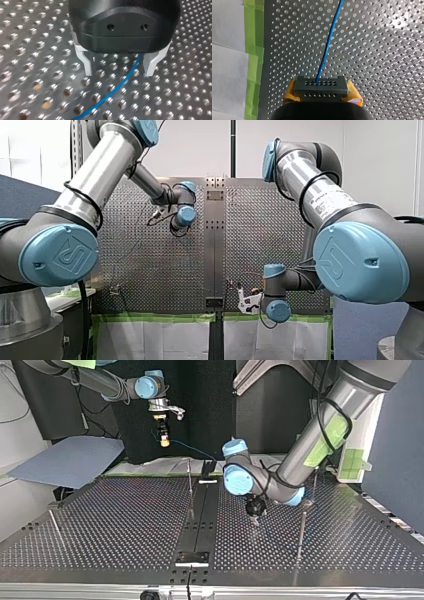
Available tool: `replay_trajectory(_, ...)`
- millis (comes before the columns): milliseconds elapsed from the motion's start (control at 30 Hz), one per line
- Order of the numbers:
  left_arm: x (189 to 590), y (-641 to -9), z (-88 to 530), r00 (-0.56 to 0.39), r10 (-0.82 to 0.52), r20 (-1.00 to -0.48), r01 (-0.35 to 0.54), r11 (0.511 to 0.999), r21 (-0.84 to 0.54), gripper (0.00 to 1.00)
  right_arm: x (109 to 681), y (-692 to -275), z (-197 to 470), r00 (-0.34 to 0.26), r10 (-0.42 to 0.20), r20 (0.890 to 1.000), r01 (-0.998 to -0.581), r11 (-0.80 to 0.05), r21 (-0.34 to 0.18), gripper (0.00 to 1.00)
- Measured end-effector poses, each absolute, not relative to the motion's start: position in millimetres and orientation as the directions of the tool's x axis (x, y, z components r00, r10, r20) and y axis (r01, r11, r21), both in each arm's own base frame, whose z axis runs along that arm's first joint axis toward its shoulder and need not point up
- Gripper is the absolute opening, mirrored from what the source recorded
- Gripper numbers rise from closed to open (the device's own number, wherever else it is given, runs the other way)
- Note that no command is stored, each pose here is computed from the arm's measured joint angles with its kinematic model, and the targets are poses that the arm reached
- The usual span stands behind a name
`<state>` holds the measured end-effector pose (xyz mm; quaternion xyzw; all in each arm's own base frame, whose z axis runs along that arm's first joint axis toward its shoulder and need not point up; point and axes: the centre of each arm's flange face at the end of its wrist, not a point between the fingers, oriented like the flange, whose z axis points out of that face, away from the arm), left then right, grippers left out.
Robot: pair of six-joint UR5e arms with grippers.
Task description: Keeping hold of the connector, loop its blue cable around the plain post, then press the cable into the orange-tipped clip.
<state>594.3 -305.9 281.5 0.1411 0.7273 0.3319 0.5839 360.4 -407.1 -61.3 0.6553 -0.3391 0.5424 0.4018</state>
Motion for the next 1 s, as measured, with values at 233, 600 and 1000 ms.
replay_trajectory(233, 595, -307, 271, -0.288, 0.593, -0.752, -0.169, 0.741, 0.65, 0.98, 361, -407, -61, 0.181, -0.008, 0.983, -0.88, -0.447, 0.159, 0.0)
replay_trajectory(600, 595, -317, 224, -0.317, 0.606, -0.73, -0.111, 0.741, 0.663, 0.98, 361, -407, -61, 0.181, -0.007, 0.983, -0.88, -0.447, 0.159, 0.0)
replay_trajectory(1000, 591, -334, 196, -0.297, 0.623, -0.723, -0.054, 0.745, 0.664, 0.98, 361, -408, -60, 0.181, -0.005, 0.983, -0.88, -0.447, 0.16, 0.0)
